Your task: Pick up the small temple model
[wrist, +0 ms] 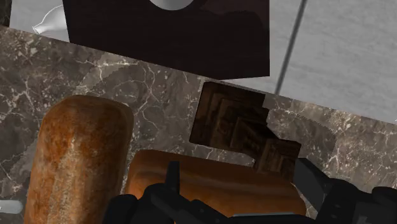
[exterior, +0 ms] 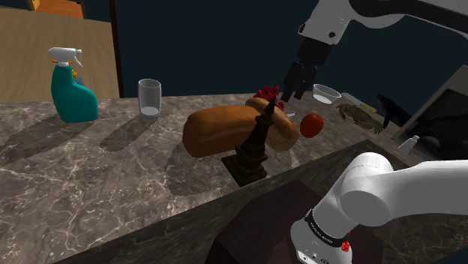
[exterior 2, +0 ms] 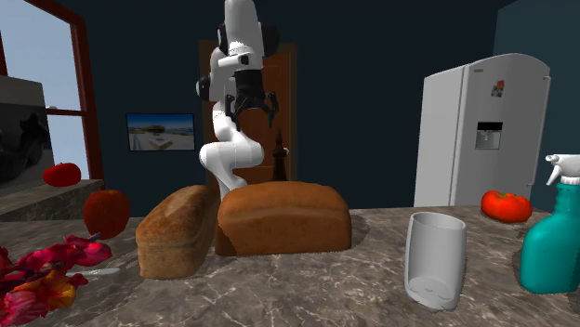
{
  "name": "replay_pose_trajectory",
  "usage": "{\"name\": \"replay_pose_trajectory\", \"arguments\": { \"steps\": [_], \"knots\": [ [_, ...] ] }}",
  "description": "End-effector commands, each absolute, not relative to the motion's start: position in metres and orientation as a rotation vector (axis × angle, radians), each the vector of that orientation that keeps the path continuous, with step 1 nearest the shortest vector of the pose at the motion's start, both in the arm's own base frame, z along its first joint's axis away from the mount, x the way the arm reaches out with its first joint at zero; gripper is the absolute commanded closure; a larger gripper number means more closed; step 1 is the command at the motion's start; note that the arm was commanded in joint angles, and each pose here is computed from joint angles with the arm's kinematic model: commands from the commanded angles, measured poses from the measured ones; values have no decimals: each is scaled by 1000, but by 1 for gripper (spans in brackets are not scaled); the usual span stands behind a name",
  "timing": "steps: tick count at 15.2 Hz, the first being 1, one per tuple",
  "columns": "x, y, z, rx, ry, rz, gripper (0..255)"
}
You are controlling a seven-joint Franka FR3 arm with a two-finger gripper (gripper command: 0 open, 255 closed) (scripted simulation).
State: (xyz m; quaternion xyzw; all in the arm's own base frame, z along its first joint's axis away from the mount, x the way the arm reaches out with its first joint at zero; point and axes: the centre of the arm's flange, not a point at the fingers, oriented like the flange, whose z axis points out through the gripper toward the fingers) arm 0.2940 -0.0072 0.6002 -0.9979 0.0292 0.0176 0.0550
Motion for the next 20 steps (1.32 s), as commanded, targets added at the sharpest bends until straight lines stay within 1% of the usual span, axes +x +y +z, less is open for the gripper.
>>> {"name": "replay_pose_trajectory", "arguments": {
  "steps": [1, 6, 7, 16, 17, 20],
  "knots": [
    [294, -7, 600, -3030, 89, 53, 0],
    [249, 96, 567, -3185, 383, -629, 0],
    [245, 112, 558, -3193, 432, -744, 0],
    [245, 112, 518, -3193, 432, -744, 0],
    [246, 113, 519, -3193, 432, -744, 255],
    [246, 113, 519, -3193, 432, -744, 255]
  ]
}}
